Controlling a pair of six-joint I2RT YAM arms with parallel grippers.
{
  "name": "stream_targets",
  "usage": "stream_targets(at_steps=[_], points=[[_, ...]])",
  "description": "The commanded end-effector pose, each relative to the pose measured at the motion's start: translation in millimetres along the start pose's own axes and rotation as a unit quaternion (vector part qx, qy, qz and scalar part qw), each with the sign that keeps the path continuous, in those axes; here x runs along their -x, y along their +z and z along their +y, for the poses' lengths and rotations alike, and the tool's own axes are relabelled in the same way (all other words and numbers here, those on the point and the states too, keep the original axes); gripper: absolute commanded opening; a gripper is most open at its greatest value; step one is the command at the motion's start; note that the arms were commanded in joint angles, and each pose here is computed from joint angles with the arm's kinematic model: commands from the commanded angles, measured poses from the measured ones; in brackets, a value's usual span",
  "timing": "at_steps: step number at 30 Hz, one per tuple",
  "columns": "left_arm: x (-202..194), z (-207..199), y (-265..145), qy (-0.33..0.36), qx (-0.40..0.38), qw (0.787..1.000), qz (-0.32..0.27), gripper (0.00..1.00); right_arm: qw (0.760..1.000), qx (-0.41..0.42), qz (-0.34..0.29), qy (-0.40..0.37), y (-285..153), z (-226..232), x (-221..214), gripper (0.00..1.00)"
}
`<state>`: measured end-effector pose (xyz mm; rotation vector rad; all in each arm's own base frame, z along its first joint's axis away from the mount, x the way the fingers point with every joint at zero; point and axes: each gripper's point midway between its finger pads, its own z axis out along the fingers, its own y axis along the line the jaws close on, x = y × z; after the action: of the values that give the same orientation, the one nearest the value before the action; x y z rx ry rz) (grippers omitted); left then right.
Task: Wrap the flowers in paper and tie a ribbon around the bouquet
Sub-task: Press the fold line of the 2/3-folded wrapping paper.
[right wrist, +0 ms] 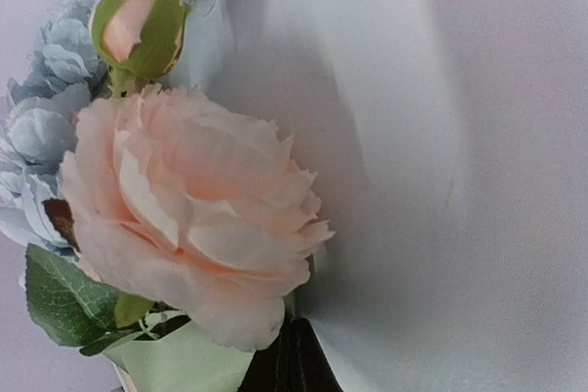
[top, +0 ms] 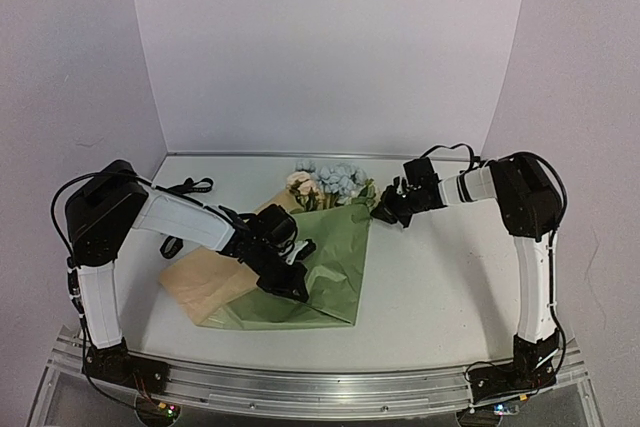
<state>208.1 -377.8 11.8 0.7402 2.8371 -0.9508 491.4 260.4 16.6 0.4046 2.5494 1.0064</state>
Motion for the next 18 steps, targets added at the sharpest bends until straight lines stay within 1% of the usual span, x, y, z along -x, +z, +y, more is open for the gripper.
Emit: stream_targets(at_steps=[1, 5, 10, 13, 14, 15, 18], points=[[-41.2, 55.2, 14.7, -0.031, 0.086, 0.994, 0.065, 0.0, 0.998, 0.009, -0.02, -0.051, -32.7, 21.3, 26.8, 0.0], [-41.7, 57.0, 14.9, -0.03, 0.09, 0.993, 0.067, 0.0, 0.998, 0.006, -0.014, -0.065, -36.4, 20.9, 27.8, 0.0], [-39.2, 56.7, 15.5, -0.03, 0.091, 0.993, 0.066, 0.0, 0.998, 0.009, -0.019, -0.063, -40.9, 18.9, 37.8, 0.0], [-35.6, 54.9, 15.1, -0.028, 0.09, 0.994, 0.062, 0.0, 0.997, 0.015, -0.023, -0.066, -46.9, 25.9, 45.1, 0.0], [-34.4, 54.0, 15.0, -0.027, 0.089, 0.994, 0.06, 0.0, 0.998, 0.01, -0.021, -0.065, -49.0, 26.2, 45.4, 0.02], [-32.9, 53.0, 14.7, -0.026, 0.089, 0.994, 0.058, 0.0, 0.998, 0.001, -0.017, -0.064, -51.8, 25.8, 45.3, 0.07], [-19.1, 42.3, 8.9, -0.022, 0.078, 0.996, 0.037, 0.0, 0.999, -0.007, -0.01, -0.05, -68.0, 32.8, 37.8, 0.3]])
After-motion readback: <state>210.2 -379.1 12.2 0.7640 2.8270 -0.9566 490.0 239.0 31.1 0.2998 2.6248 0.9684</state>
